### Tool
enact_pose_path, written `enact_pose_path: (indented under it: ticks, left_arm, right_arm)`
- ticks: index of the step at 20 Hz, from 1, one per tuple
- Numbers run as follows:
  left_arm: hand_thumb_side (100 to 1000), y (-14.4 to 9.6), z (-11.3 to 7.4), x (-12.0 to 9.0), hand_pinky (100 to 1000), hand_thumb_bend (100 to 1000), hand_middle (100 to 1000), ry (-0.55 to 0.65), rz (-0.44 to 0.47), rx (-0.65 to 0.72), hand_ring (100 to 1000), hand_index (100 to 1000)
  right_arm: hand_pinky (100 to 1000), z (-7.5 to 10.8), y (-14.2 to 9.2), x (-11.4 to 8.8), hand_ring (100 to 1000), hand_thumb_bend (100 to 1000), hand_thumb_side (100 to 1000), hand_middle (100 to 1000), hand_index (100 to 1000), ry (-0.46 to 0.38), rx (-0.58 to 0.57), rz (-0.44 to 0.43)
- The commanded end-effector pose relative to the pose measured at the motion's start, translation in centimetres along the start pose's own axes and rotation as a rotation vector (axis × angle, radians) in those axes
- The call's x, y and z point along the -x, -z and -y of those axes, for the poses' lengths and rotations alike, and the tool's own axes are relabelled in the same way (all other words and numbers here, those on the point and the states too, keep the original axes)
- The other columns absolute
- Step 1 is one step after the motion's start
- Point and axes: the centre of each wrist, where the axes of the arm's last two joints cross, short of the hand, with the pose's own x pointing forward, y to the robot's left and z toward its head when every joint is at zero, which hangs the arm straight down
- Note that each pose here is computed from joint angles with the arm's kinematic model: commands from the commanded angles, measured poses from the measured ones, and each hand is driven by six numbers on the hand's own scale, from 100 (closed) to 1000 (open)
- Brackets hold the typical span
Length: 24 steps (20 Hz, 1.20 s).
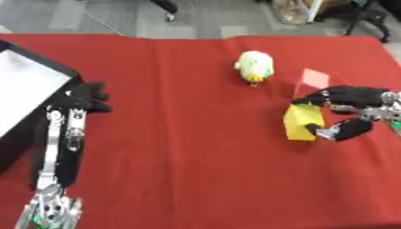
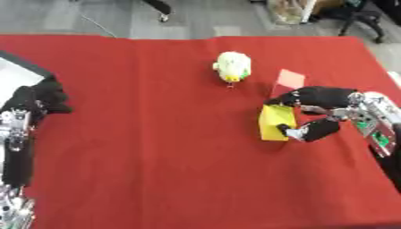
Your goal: Pick up the objects with one hand, pass them to the other hand, and then place them into the box on the other side of the table.
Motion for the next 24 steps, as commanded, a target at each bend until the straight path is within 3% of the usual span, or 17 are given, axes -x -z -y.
enact_pose_path:
  ticks: [1, 9, 14, 18, 24]
  left_arm:
    - [1000, 0.3, 0.0, -0.7, 661, 257, 563, -0.011, 0.027, -0.002, 530, 741]
    - [1000, 0.3, 0.0, -0.7, 661, 256, 564, -0.012, 0.028, -0.001, 530, 741]
    - [1000, 0.3, 0.0, -0.7, 662, 256, 564, -0.013, 0.028, -0.001, 531, 741]
    - [1000, 0.3, 0.0, -0.7, 661, 256, 564, -0.014, 0.028, -0.001, 531, 741]
    - [1000, 0.3, 0.0, -0.7, 662, 256, 564, -0.014, 0.027, -0.001, 531, 741]
  right_arm:
    - [829, 0.6, -0.5, 0.4, 797, 100, 770, 706, 1000, -0.053, 0.009, -0.023]
    - [801, -0.4, -0.5, 0.6, 720, 100, 667, 550, 1000, -0.087, 0.058, -0.040]
    - [768, -0.2, -0.5, 0.6, 610, 100, 517, 414, 994, -0.118, 0.109, -0.055]
    - [723, 0.2, -0.5, 0.6, 507, 100, 306, 262, 955, -0.131, 0.180, -0.078]
    - [691, 0.9, -0.6, 0.3, 429, 100, 202, 182, 923, -0.091, 0.376, -0.082]
